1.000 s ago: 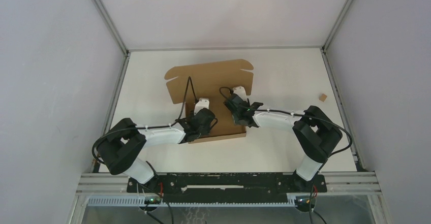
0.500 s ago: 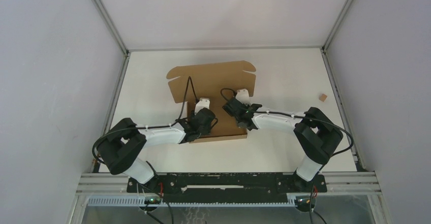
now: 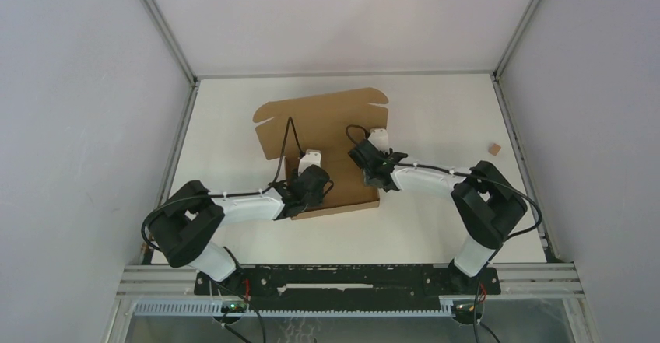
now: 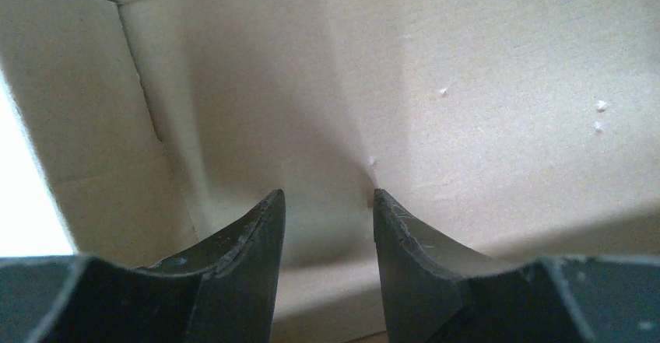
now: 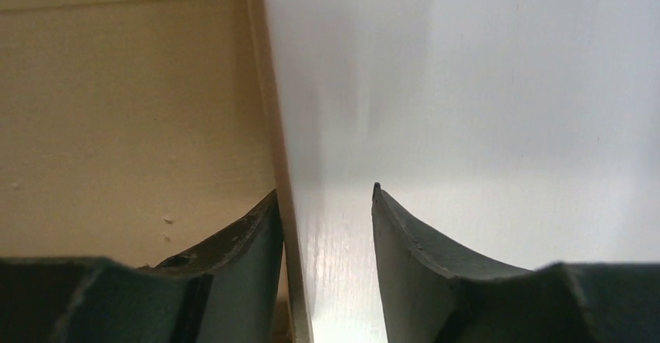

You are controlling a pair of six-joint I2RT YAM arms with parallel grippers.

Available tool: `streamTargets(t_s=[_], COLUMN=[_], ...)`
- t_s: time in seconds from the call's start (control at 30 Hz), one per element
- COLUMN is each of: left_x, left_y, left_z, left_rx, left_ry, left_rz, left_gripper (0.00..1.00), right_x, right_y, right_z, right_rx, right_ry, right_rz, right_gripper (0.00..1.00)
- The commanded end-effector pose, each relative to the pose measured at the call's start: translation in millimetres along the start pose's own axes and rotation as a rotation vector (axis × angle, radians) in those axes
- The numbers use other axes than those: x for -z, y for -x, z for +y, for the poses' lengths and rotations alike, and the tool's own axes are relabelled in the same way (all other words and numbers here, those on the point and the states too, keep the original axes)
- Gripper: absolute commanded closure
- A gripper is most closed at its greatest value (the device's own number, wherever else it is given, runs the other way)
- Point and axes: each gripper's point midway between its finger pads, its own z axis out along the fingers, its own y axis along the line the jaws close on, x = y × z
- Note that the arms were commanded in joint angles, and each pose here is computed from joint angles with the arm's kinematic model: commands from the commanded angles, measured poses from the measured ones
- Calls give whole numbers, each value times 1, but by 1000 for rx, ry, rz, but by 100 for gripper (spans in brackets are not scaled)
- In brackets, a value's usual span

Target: Fold the paper box

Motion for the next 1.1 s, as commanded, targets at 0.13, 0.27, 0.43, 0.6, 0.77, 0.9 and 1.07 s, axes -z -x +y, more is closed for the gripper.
streamTargets(t_s=[0.13, 0.27, 0.43, 0.6, 0.77, 0.9, 1.07], left_x=[0, 0, -1, -1, -1, -1, -1], left_y=[-58, -59, -59, -58, -59, -59, -60], left_z=[22, 21, 21, 21, 21, 20, 21], left_rx=[-82, -84, -85, -87, -89, -89, -90], left_ry=[39, 38, 37, 35, 35, 34, 35], left_rz=[194, 195, 196, 196, 198, 198, 199], left_gripper=[50, 50, 50, 51, 51, 51, 51], right_x=[-15, -26, -41, -52, -51, -49, -54], right_y=[62, 76, 76, 76, 81, 88, 85], right_z=[20, 28, 26, 24, 21, 23, 17], right_rx=[-21, -5, 3, -1, -31, -40, -43], right_ry=[26, 32, -5, -37, -59, -53, -82], right_rz=[-142, -205, -200, -211, -251, -280, -272], right_gripper=[48, 50, 53, 56, 58, 59, 76])
